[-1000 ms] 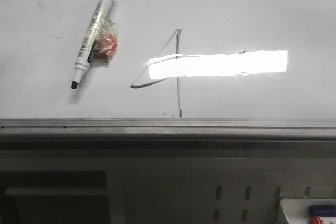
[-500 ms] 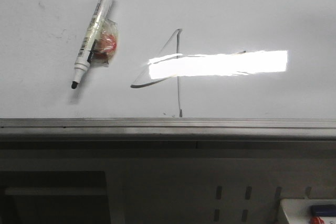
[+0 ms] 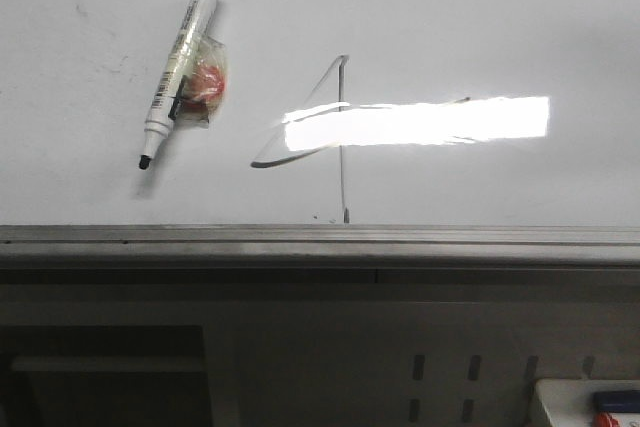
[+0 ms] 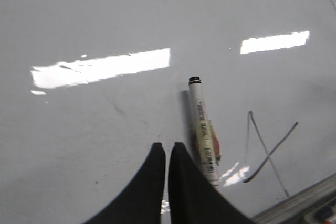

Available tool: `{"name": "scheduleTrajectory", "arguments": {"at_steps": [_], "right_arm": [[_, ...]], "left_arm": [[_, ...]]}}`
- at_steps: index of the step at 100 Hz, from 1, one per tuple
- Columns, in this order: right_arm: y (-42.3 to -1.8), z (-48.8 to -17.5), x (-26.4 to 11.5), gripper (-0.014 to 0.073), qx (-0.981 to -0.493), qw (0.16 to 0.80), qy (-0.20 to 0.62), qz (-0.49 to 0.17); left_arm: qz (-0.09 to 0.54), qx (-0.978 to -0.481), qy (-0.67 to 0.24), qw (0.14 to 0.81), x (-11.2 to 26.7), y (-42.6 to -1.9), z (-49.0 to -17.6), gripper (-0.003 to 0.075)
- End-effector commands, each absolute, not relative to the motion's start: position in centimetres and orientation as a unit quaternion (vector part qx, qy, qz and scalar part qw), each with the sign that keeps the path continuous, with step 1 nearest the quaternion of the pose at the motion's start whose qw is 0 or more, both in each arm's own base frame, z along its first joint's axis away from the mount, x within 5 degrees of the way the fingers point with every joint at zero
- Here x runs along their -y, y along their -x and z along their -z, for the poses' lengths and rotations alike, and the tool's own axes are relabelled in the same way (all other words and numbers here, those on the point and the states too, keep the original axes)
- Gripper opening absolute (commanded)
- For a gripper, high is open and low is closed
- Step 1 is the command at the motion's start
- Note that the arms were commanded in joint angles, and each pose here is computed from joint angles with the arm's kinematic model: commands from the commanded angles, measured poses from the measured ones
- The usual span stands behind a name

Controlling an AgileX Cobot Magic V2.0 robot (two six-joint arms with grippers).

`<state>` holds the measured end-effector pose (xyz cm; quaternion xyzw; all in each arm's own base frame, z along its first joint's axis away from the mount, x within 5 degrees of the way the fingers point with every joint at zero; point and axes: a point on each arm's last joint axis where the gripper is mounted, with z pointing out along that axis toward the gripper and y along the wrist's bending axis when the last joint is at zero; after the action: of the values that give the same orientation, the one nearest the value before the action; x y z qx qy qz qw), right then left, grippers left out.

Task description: Write number 4 on whiteboard

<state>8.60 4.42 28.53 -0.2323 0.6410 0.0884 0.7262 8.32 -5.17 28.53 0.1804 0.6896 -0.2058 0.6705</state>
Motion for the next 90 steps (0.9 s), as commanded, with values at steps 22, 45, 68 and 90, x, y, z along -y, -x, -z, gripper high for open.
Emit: {"name": "scheduleTrajectory", "arguments": {"at_steps": [22, 45, 68, 90], "right_arm": [[-8.8, -29.9, -4.0, -0.0066, -0.62, 0.754, 0.205, -0.074], [-8.8, -29.9, -4.0, -0.0066, -0.62, 0.754, 0.205, -0.074], [-8.8, -29.9, -4.0, -0.0066, -0.62, 0.754, 0.205, -0.074], [-8.8, -29.9, -4.0, -0.0066, -0.62, 0.754, 0.205, -0.074]], "left_arm": [[0.059, -0.631, -0.151, 0.759, 1.8, -5.7, -26.3, -0.002], [0.028, -0.684, -0.07, 0.726, 0.8, -5.5, -21.5, -0.002], [-0.039, -0.754, -0.057, 0.653, 0.1, -5.7, -18.3, -0.002], [-0.095, -0.781, -0.054, 0.615, -0.5, -5.3, -17.4, -0.002]]}}
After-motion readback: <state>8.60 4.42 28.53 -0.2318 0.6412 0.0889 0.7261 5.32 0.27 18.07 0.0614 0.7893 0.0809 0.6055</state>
